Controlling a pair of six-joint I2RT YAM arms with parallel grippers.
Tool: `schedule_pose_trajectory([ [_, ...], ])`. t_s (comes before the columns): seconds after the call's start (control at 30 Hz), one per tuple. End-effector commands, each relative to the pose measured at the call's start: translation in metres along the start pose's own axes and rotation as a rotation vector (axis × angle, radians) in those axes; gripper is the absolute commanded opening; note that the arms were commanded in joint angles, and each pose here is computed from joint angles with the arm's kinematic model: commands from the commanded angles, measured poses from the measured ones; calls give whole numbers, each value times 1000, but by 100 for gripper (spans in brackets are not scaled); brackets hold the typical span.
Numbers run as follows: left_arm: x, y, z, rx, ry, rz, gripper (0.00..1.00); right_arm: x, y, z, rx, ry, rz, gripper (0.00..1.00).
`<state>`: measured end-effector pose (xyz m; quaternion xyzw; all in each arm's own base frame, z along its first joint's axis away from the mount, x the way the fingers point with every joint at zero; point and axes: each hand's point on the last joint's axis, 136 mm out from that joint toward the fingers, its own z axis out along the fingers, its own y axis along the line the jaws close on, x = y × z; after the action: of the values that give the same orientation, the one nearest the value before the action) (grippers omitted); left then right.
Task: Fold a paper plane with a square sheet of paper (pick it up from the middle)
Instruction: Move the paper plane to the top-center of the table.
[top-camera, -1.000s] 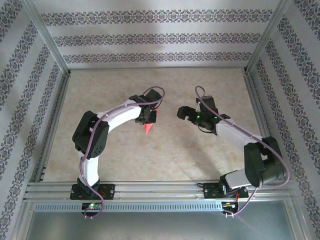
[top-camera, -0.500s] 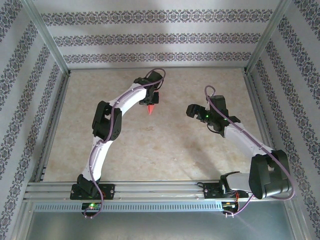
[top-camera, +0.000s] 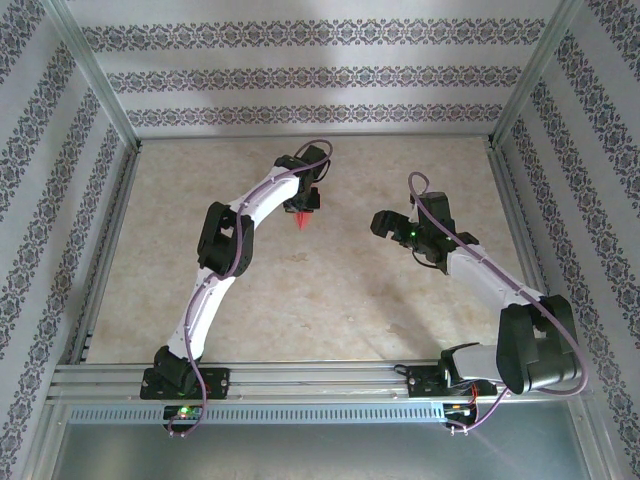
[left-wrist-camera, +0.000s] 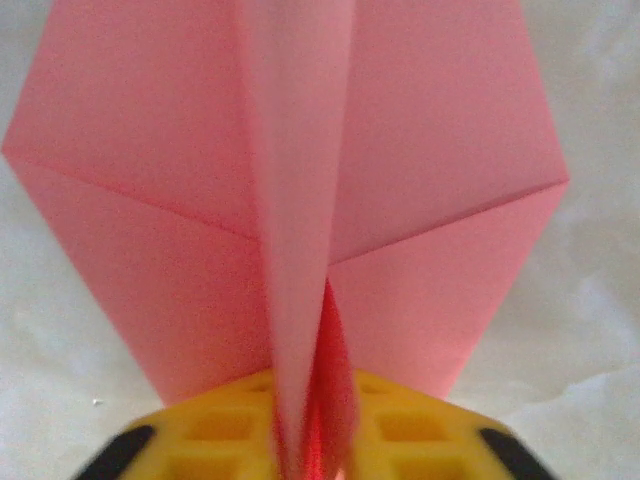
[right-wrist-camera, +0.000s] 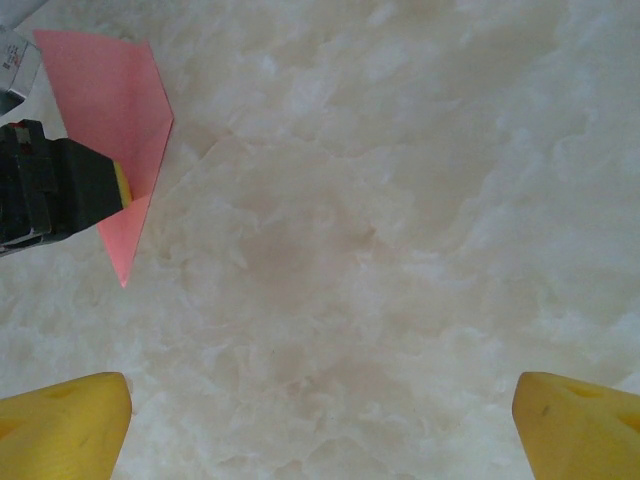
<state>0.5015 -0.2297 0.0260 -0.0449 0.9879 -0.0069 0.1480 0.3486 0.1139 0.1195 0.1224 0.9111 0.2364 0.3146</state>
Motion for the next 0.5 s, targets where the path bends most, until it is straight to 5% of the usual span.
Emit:
schedule_pose_trajectory([
  [0.0, 3, 15, 3, -61, 21, -31, 24, 5, -4, 3, -6, 14, 17, 98],
  [0.47, 11, 16, 18, -70, 39, -52, 32, 10, -4, 9, -15, 40, 35, 98],
])
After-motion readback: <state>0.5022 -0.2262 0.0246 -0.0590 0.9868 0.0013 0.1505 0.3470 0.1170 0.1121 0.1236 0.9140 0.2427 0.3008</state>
